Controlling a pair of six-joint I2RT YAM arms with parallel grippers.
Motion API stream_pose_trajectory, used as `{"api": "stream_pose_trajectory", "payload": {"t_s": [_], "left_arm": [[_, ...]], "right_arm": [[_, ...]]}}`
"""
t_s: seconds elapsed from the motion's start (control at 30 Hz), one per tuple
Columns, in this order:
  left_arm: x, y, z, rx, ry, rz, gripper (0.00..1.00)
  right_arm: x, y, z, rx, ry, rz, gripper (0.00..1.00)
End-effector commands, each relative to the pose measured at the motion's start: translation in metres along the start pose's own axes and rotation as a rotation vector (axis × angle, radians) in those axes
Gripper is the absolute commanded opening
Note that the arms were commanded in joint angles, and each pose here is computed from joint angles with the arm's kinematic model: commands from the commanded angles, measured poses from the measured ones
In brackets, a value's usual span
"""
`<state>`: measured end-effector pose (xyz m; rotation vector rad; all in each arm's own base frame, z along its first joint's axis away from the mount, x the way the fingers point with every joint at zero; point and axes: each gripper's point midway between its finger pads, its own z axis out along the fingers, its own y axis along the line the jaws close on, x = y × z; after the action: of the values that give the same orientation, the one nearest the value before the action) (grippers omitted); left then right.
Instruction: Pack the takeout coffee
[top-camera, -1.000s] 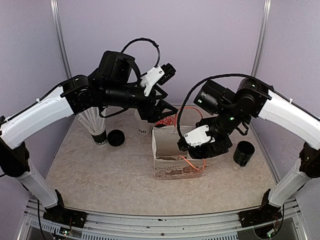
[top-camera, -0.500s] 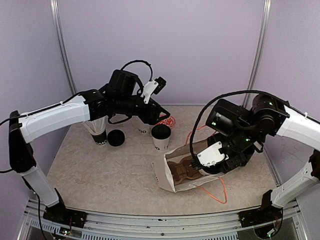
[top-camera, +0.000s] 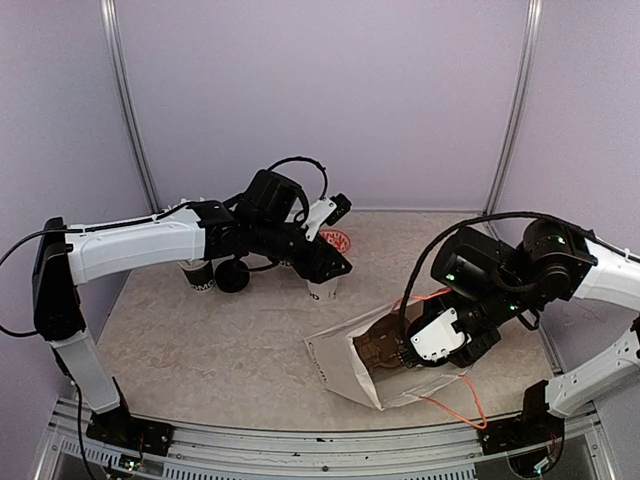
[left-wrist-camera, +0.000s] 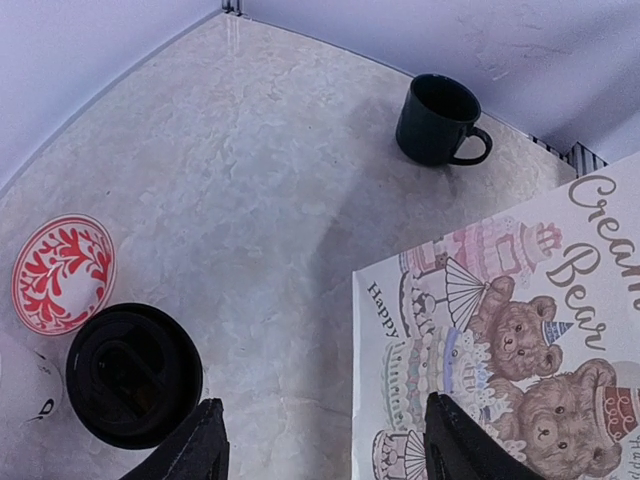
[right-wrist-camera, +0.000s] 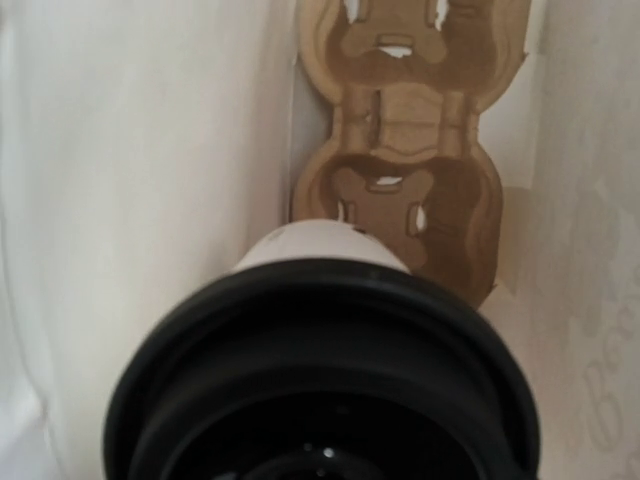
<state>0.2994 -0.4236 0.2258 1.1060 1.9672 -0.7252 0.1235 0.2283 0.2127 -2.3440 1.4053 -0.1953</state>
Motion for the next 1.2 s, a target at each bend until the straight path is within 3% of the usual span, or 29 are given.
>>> {"api": "stream_pose_trajectory", "payload": {"t_s": [0.0, 0.37, 0.67, 1.17], "left_arm": [[0.016, -0.006, 0.010, 0.037, 0.059, 0.019, 0.65], [0.052, -0.012, 0.035, 0.090, 0.168, 0.010, 0.65], [0.054, -0.022, 0.042, 0.143, 0.174, 0.009, 0.65], [0.085, -0.011, 0.062, 0.118, 0.243, -0.002, 0.66]], "right_arm": [[0.002, -0.007, 0.005, 0.080, 0.021, -0.054, 0.52], [-0.004, -0.026, 0.011, 0.181, 0.003, 0.021, 0.52], [-0.009, -0.015, 0.004, 0.179, -0.078, -0.086, 0.52], [0.000, -0.018, 0.029, 0.260, -0.034, -0.054, 0.52]]}}
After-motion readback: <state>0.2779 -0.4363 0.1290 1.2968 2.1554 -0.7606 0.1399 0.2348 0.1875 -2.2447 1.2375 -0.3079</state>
